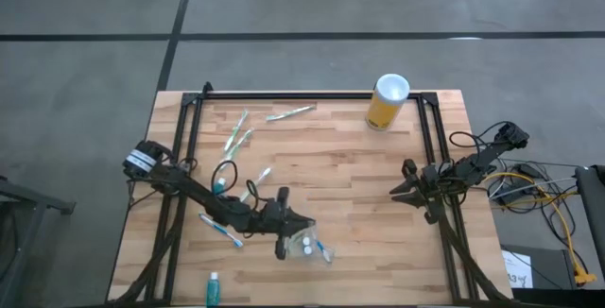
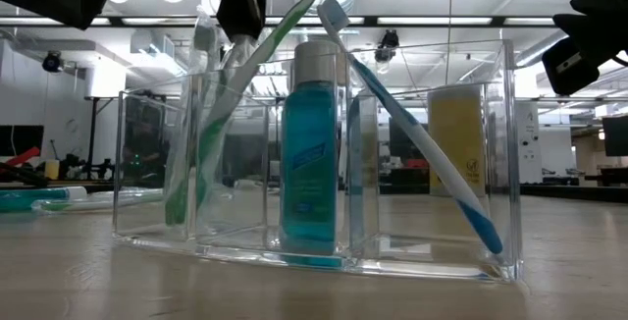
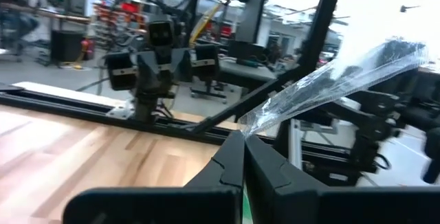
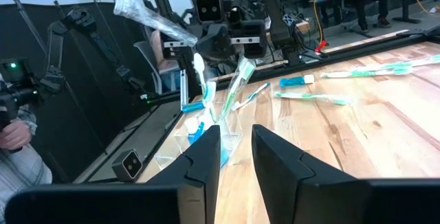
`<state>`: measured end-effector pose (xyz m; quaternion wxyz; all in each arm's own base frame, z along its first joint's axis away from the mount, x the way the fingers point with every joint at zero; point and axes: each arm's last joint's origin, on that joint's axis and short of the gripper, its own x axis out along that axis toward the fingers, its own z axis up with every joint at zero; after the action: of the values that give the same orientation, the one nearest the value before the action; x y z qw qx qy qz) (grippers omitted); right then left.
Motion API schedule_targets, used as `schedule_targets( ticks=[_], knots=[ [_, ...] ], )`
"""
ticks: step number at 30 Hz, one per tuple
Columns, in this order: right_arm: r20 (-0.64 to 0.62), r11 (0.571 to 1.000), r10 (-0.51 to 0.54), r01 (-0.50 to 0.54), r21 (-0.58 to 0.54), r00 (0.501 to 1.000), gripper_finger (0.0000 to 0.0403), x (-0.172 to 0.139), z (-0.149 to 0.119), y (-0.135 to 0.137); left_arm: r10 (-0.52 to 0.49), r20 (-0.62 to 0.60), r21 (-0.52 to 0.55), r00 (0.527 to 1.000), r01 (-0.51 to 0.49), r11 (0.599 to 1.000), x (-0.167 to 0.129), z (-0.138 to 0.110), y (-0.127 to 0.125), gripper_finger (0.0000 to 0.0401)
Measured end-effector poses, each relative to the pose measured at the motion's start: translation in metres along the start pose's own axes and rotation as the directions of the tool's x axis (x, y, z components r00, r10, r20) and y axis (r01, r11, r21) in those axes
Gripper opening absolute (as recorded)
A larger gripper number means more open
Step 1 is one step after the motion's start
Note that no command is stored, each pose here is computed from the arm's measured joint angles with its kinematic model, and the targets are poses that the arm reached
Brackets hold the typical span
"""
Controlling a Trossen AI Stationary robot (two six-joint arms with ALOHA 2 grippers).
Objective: Pick & Place toothbrushing station
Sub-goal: Put the green toothbrush into the transparent organizer
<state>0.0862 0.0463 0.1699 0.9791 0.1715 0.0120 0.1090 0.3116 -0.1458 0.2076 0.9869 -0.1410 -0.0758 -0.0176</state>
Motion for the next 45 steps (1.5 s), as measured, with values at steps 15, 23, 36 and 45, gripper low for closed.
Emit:
schedule_targets(
  ticks=[15,23,36,45],
  knots=[
    [0.0,1.0,0.0,0.0,0.0,1.0,0.0077,0.0,0.0,0.0,0.285,0.016,0.096,0.958,-0.286,0.954,-0.022,0.02,-0.039,0.0002],
    [0.0,1.0,0.0,0.0,0.0,1.0,0.0084,0.0,0.0,0.0,0.484,-0.013,0.137,0.875,-0.478,0.868,-0.015,0.028,-0.064,0.0002],
    [0.0,1.0,0.0,0.0,0.0,1.0,0.0068,0.0,0.0,0.0,0.602,-0.006,0.019,0.799,-0.601,0.799,-0.009,0.0,-0.062,0.0001],
    [0.0,1.0,0.0,0.0,0.0,1.0,0.0081,0.0,0.0,0.0,0.604,-0.009,-0.01,0.797,-0.604,0.797,-0.007,-0.01,-0.066,0.0002]
  ],
)
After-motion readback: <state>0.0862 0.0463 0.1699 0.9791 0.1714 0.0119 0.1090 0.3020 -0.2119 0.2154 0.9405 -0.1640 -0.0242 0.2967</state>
